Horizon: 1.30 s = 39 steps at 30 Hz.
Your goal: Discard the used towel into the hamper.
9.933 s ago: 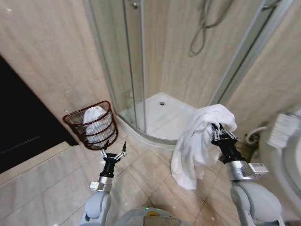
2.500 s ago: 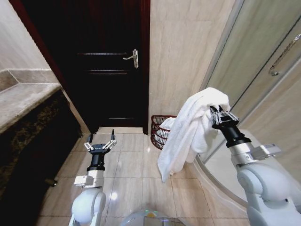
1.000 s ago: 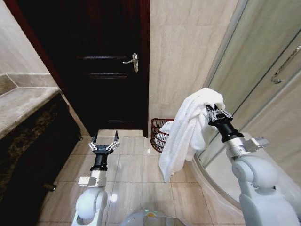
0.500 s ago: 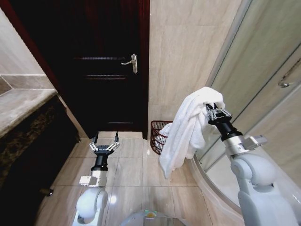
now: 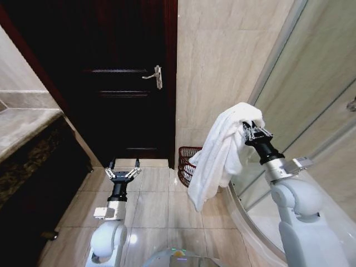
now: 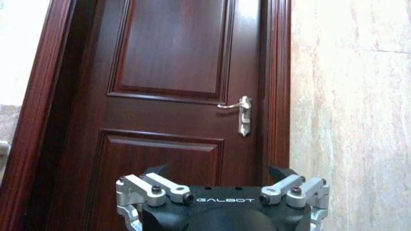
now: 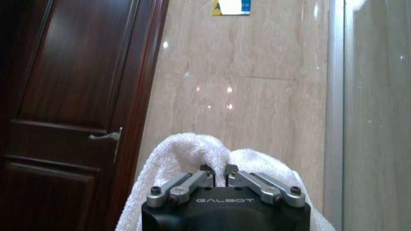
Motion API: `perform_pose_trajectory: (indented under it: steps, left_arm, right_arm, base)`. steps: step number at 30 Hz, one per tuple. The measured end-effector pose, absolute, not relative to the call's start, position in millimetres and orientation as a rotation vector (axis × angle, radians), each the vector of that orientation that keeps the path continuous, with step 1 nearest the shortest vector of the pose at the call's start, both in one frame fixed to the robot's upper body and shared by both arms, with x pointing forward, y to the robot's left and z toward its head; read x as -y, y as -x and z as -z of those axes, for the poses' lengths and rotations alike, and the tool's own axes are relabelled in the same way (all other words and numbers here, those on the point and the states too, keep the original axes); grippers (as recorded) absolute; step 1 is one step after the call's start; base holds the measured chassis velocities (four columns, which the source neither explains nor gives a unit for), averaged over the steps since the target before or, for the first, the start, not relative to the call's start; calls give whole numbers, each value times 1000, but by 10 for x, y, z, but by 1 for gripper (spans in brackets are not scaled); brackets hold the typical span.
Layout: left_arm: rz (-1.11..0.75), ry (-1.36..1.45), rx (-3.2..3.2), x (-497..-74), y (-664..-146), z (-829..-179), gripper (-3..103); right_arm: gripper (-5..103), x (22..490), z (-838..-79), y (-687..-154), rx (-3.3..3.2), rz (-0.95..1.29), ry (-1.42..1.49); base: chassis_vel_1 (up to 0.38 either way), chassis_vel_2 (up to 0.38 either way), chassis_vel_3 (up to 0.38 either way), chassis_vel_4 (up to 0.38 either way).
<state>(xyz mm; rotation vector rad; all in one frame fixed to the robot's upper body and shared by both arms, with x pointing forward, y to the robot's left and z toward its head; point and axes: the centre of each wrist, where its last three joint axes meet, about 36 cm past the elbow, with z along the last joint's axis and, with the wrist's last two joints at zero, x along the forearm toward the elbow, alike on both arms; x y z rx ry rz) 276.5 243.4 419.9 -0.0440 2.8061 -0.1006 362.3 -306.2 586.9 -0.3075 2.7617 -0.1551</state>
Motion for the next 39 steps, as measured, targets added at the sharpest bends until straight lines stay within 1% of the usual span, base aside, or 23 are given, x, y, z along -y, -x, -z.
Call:
perform_pose_trajectory:
  steps: [9, 15, 22, 28, 31, 39]
  left_arm:
    - [103, 61, -2826, -2457, -2748, -4054, 100]
    - [114, 78, -2835, -2441, -2752, -4039, 100]
    - [109, 78, -2844, -2452, -2751, -4037, 100]
    - [118, 88, -2843, -2436, -2739, -3999, 100]
    - [127, 94, -2839, -2419, -2745, -4002, 100]
    - [136, 105, -2842, -2408, -2739, -3982, 100]
  right_arm:
    - [7, 3153, -6074, -3917, -2726, 129, 285]
    - [7, 3213, -6480, -4195, -2674, 89, 304]
    - [7, 3067, -7116, -4528, -2592, 50, 309]
    - [7, 3036, -7365, -4759, -2571, 49, 292]
    - [7, 3088, -7695, -4938, -2536, 62, 263]
    - [7, 3120, -8157, -5133, -2510, 95, 250]
  base:
    - [-21, 18, 13, -15]
    - [0, 0, 0, 0]
    - [0, 0, 0, 0]
    - [0, 0, 0, 0]
    - [0, 0, 0, 0]
    - [0, 0, 0, 0]
